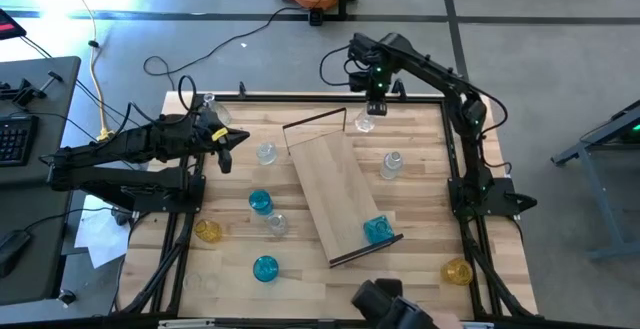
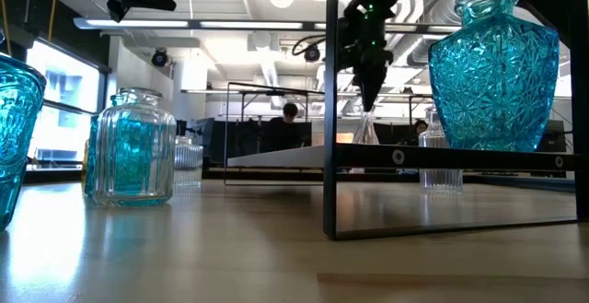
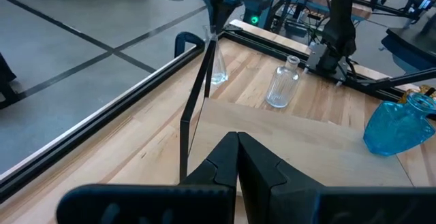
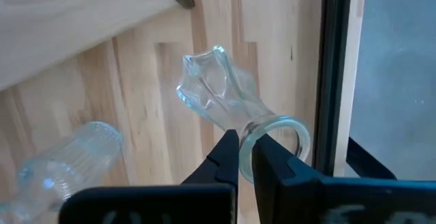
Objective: Sort vases onto shelf
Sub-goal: Put the transparent crystal vase on the shelf
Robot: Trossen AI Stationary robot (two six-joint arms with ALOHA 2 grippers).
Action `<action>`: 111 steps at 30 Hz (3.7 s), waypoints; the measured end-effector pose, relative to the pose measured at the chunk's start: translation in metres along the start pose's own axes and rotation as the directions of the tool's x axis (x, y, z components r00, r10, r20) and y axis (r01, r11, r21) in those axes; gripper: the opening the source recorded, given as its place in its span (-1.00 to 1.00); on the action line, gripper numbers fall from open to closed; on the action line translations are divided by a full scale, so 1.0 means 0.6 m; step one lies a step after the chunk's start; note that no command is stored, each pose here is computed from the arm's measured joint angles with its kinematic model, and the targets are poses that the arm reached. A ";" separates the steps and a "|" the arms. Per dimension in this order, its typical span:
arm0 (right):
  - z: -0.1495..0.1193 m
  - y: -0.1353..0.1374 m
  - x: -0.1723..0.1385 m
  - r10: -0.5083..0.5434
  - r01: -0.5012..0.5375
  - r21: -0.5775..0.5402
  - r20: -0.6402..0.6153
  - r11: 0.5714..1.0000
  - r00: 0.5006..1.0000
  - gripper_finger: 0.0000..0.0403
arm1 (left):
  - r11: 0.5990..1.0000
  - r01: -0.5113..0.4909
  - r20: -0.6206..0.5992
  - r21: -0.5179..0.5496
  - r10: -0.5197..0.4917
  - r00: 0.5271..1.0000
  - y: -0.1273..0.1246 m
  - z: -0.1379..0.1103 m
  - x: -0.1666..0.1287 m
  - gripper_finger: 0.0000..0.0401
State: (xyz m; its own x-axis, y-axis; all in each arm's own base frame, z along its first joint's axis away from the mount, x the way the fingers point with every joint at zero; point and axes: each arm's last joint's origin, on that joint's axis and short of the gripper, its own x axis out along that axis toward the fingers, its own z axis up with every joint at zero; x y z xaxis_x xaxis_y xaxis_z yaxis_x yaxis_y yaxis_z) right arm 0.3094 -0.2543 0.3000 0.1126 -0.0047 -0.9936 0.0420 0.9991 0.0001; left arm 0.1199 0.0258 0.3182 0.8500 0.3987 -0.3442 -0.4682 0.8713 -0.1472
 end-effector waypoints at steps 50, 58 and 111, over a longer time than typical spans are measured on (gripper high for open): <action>0.088 0.245 -0.054 -0.092 0.109 -0.229 0.082 0.967 0.992 -1.00 | 1.000 0.028 -0.007 0.000 -0.028 1.000 -0.001 0.000 0.000 -0.99; 0.106 0.248 -0.023 -0.119 0.126 -0.272 0.041 0.954 0.992 -1.00 | 1.000 0.030 -0.008 0.000 -0.030 1.000 -0.002 0.000 0.000 -0.99; 0.130 0.231 0.016 -0.146 0.151 -0.353 0.040 0.923 0.988 -1.00 | 0.999 0.035 -0.013 0.028 -0.034 0.999 -0.002 -0.001 0.000 -0.99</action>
State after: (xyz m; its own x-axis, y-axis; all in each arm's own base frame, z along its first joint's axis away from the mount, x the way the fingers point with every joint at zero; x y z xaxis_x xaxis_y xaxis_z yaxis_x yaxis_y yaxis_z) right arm 0.3935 -0.1194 0.2994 0.1451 -0.1526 -0.9776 -0.2947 0.9365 -0.1899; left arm 0.1203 0.0248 0.3178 0.8624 0.3647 -0.3512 -0.4316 0.8922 -0.1333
